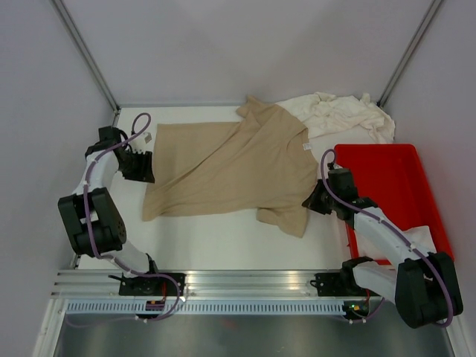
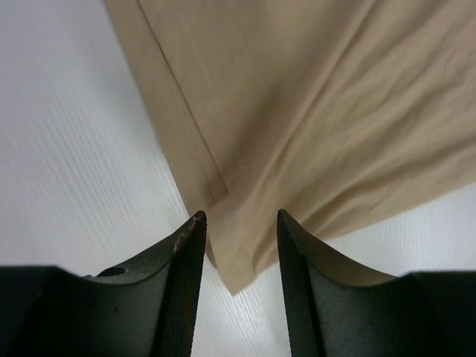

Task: Roll the t-shirts
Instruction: Flatten the tshirt

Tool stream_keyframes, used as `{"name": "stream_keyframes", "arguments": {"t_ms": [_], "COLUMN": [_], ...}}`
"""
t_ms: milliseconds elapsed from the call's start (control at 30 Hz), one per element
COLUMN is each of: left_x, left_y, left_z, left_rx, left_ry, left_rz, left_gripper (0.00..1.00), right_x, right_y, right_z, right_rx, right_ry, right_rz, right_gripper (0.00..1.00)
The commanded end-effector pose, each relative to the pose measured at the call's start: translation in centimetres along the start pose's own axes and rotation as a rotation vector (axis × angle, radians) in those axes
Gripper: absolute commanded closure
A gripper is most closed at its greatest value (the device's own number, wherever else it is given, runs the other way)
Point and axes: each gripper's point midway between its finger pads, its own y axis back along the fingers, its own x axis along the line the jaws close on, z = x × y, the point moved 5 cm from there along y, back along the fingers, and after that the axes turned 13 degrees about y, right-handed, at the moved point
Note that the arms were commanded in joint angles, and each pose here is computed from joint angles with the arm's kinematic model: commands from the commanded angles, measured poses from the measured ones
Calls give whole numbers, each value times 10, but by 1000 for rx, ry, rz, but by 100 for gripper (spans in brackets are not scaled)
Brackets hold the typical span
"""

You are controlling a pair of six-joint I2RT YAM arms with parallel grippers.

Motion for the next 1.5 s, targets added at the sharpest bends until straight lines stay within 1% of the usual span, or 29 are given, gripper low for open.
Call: {"name": "stream_keyframes", "arguments": {"t_ms": [0, 33, 67, 100, 167, 267, 333, 467, 667, 867, 900, 933, 1000, 1033, 1267, 1467], "left_x": [12, 18, 22, 26, 28, 22, 19, 11, 20, 20, 20, 20, 19, 20, 20, 25], "left_y": [-28, -31, -32, -45, -54, -79, -95, -108, -124, -125, -125, -125, -126, -126, -115, -95], "left_z": [42, 48, 65, 66, 79, 82, 84, 86, 83, 83, 83, 83, 83, 83, 94, 119], "left_rx": [-57, -58, -82, -53, -52, -3, 25, 39, 73, 76, 74, 74, 78, 76, 38, -47], "left_ry": [73, 85, 90, 110, 93, 52, 67, 79, 77, 81, 79, 80, 77, 78, 61, 56], "left_rz": [110, 143, 158, 159, 175, 180, 167, 127, 162, 164, 164, 161, 160, 161, 178, 212], "left_gripper": [53, 54, 57, 58, 58, 58, 59, 65, 70, 72, 74, 80, 89, 97, 98, 98], "right_x": [4, 3, 2, 1, 2, 0, -1, -3, -3, -4, -3, -4, -4, -5, -5, -11], "right_y": [4, 4, 6, 7, 10, 13, 12, 6, 1, -1, -1, -2, -2, -2, 5, 13], "right_z": [12, 12, 12, 12, 14, 16, 16, 16, 22, 25, 25, 24, 25, 25, 28, 21], "right_rx": [-27, -27, -24, -23, -27, -31, -31, -10, -4, 1, 2, 3, 4, 5, 0, 15], "right_ry": [22, 21, 22, 24, 25, 25, 24, 28, 38, 47, 50, 48, 50, 48, 62, 58], "right_rz": [-2, -11, -22, -27, -34, -51, -58, -77, -82, -97, -96, -100, -102, -105, -119, -143], "right_gripper": [100, 100, 100, 100, 100, 100, 100, 100, 100, 100, 100, 100, 100, 100, 100, 100]}}
